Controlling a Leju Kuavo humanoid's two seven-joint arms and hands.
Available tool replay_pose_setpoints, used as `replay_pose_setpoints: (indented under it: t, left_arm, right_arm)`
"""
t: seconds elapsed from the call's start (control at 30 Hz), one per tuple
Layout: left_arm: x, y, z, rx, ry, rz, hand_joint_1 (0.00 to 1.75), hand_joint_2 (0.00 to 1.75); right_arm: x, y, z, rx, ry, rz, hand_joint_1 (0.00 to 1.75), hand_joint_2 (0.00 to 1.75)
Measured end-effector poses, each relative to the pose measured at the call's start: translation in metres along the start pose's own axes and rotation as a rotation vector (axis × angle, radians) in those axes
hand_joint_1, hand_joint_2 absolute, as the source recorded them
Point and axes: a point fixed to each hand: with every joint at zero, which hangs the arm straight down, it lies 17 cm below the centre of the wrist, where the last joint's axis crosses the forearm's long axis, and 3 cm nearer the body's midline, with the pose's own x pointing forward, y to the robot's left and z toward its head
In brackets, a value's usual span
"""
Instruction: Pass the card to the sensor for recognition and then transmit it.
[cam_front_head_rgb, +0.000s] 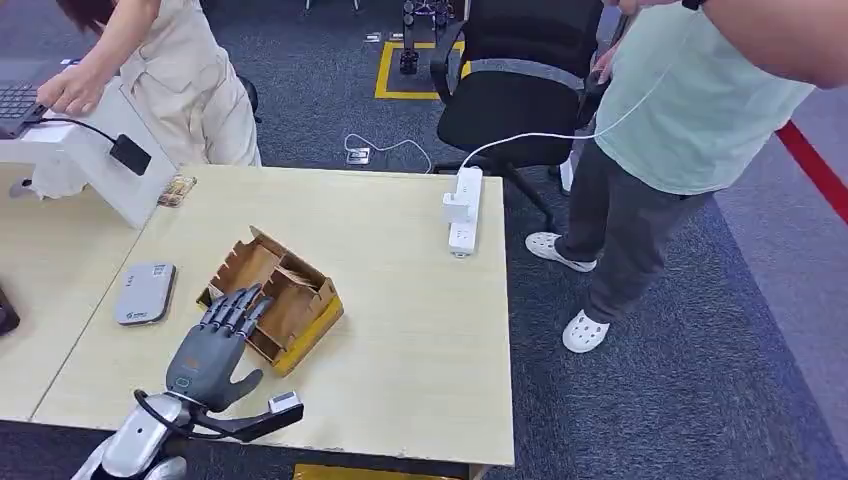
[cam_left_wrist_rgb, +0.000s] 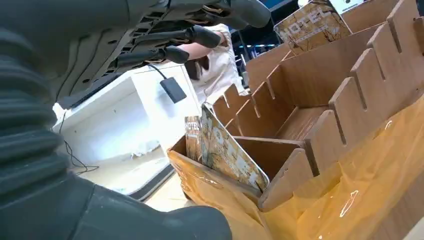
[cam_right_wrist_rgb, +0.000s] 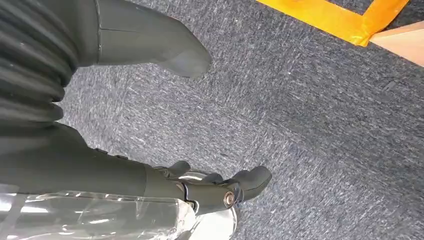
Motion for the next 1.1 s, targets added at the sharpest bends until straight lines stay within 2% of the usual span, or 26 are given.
replay_pose_setpoints:
  t: [0.7,0.87,0.9,0.97,1.0,1.03,1.07,1.1]
  left_arm:
    - [-0.0007,0.0011,-0.0008,0.004,0.005,0.006,0.00,1.75]
    - [-0.0019,0.0012,-0.0008,0.004,0.008,0.007,0.05,1.75]
    - [-0.0020,0.0013,-0.0008,0.004,0.008,0.008,0.26,1.75]
    - [-0.0023,0.0014,-0.0008,0.004,0.010,0.011,0.26,1.75]
    - [-0.0024,0.0012,-0.0007,0.003,0.010,0.014,1.52,1.75]
    - [-0.0027,0.0012,-0.0007,0.003,0.011,0.013,1.75,1.75]
    - [-0.0029,0.0012,-0.0007,0.003,0.011,0.014,1.75,1.75]
    - [-0.0031,0.0012,-0.0007,0.002,0.012,0.015,1.66,1.75]
  right_arm:
    - [-0.0008,0.0001,0.0003,-0.001,0.003,-0.002,0.00,1.75]
    - [-0.0007,-0.0001,0.0002,-0.001,0.002,-0.003,0.00,1.75]
    - [-0.0008,0.0000,0.0003,-0.001,0.002,-0.003,0.00,1.75]
    - [-0.0007,-0.0001,0.0002,-0.001,0.002,-0.002,0.00,1.75]
    - [-0.0008,0.0001,0.0003,-0.001,0.002,-0.002,0.00,1.75]
    - [-0.0007,-0.0001,0.0002,-0.001,0.002,-0.002,0.00,1.75]
    - [-0.0007,-0.0001,0.0002,-0.001,0.002,-0.002,0.00,1.75]
    - [-0.0007,0.0000,0.0002,-0.001,0.002,-0.002,0.00,1.75]
